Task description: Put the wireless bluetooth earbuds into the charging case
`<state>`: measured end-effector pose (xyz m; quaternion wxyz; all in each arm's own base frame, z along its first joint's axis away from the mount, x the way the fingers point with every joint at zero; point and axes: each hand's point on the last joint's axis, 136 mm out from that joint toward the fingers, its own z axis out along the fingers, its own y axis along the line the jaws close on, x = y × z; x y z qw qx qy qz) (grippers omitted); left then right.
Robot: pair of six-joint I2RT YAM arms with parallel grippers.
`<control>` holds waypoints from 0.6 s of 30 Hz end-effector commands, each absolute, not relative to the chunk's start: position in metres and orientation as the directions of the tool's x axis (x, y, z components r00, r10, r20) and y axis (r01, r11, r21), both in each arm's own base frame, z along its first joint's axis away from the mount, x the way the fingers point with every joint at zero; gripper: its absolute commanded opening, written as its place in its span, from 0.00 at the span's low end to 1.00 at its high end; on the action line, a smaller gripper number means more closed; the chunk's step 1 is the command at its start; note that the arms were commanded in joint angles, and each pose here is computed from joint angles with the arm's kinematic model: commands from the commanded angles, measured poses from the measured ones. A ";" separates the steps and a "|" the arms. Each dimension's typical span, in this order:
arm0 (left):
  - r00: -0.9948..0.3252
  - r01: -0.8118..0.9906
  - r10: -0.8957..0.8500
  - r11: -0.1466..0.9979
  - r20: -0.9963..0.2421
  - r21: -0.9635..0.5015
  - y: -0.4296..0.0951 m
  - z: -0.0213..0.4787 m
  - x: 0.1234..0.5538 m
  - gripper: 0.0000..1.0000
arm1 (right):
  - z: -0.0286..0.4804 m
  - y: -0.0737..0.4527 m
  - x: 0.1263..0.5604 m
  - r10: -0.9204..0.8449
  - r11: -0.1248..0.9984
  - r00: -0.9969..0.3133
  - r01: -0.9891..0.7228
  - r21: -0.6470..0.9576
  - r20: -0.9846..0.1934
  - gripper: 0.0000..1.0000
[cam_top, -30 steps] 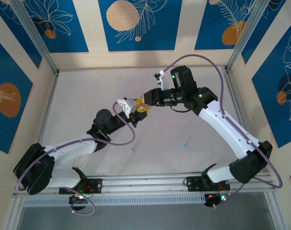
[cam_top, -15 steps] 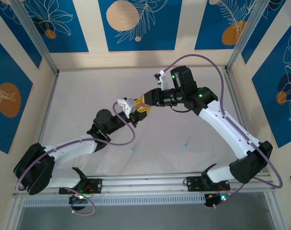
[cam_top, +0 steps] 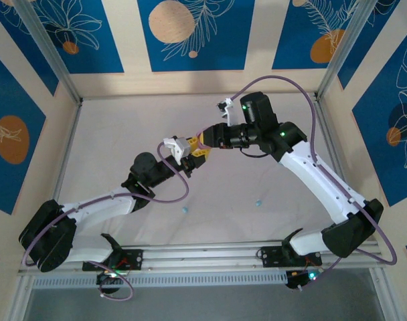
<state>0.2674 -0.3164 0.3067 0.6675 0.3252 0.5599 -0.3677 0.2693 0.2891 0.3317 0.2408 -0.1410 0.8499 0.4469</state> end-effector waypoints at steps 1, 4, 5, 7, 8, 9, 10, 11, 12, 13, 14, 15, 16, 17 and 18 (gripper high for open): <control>0.165 0.860 -0.195 0.508 -0.967 0.044 -0.314 0.336 0.258 0.29 | 0.344 0.284 0.263 -0.019 0.560 -0.827 -0.475 0.679 -0.562 0.31; 0.162 0.861 -0.193 0.508 -0.968 0.043 -0.315 0.335 0.258 0.29 | 0.345 0.284 0.263 -0.019 0.559 -0.826 -0.476 0.679 -0.563 0.31; 0.163 0.860 -0.194 0.508 -0.967 0.043 -0.314 0.335 0.258 0.29 | 0.346 0.284 0.263 -0.019 0.556 -0.828 -0.475 0.682 -0.561 0.31; 0.164 0.860 -0.195 0.509 -0.967 0.043 -0.314 0.336 0.258 0.29 | 0.347 0.284 0.263 -0.018 0.554 -0.826 -0.477 0.683 -0.563 0.31; 0.163 0.860 -0.192 0.509 -0.968 0.044 -0.314 0.335 0.258 0.29 | 0.348 0.284 0.262 -0.020 0.550 -0.825 -0.481 0.682 -0.565 0.31; 0.164 0.859 -0.192 0.509 -0.968 0.045 -0.314 0.335 0.258 0.29 | 0.350 0.284 0.261 -0.020 0.545 -0.823 -0.485 0.683 -0.568 0.31; 0.163 0.859 -0.190 0.511 -0.968 0.045 -0.314 0.335 0.259 0.29 | 0.353 0.284 0.259 -0.021 0.536 -0.819 -0.494 0.685 -0.574 0.31; 0.163 0.858 -0.190 0.511 -0.968 0.044 -0.314 0.335 0.259 0.29 | 0.355 0.284 0.258 -0.023 0.529 -0.815 -0.501 0.685 -0.579 0.31; 0.161 0.858 -0.188 0.512 -0.969 0.043 -0.314 0.333 0.259 0.29 | 0.359 0.284 0.256 -0.022 0.522 -0.809 -0.511 0.683 -0.588 0.32; 0.162 0.858 -0.189 0.512 -0.969 0.044 -0.314 0.334 0.259 0.29 | 0.362 0.283 0.255 -0.017 0.515 -0.801 -0.520 0.682 -0.598 0.32; 0.163 0.857 -0.189 0.513 -0.968 0.044 -0.314 0.334 0.259 0.29 | 0.366 0.283 0.254 -0.014 0.511 -0.795 -0.527 0.679 -0.606 0.32; 0.163 0.856 -0.188 0.515 -0.969 0.044 -0.313 0.334 0.259 0.29 | 0.369 0.281 0.253 -0.009 0.508 -0.787 -0.535 0.675 -0.616 0.33; 0.163 0.856 -0.188 0.515 -0.969 0.044 -0.313 0.334 0.259 0.29 | 0.372 0.279 0.252 -0.005 0.504 -0.779 -0.543 0.671 -0.627 0.33; 0.164 0.855 -0.186 0.516 -0.969 0.046 -0.313 0.333 0.259 0.29 | 0.375 0.279 0.250 -0.004 0.500 -0.772 -0.551 0.668 -0.635 0.33; 0.162 0.855 -0.185 0.516 -0.969 0.045 -0.313 0.332 0.259 0.29 | 0.378 0.277 0.249 0.000 0.497 -0.763 -0.561 0.663 -0.646 0.34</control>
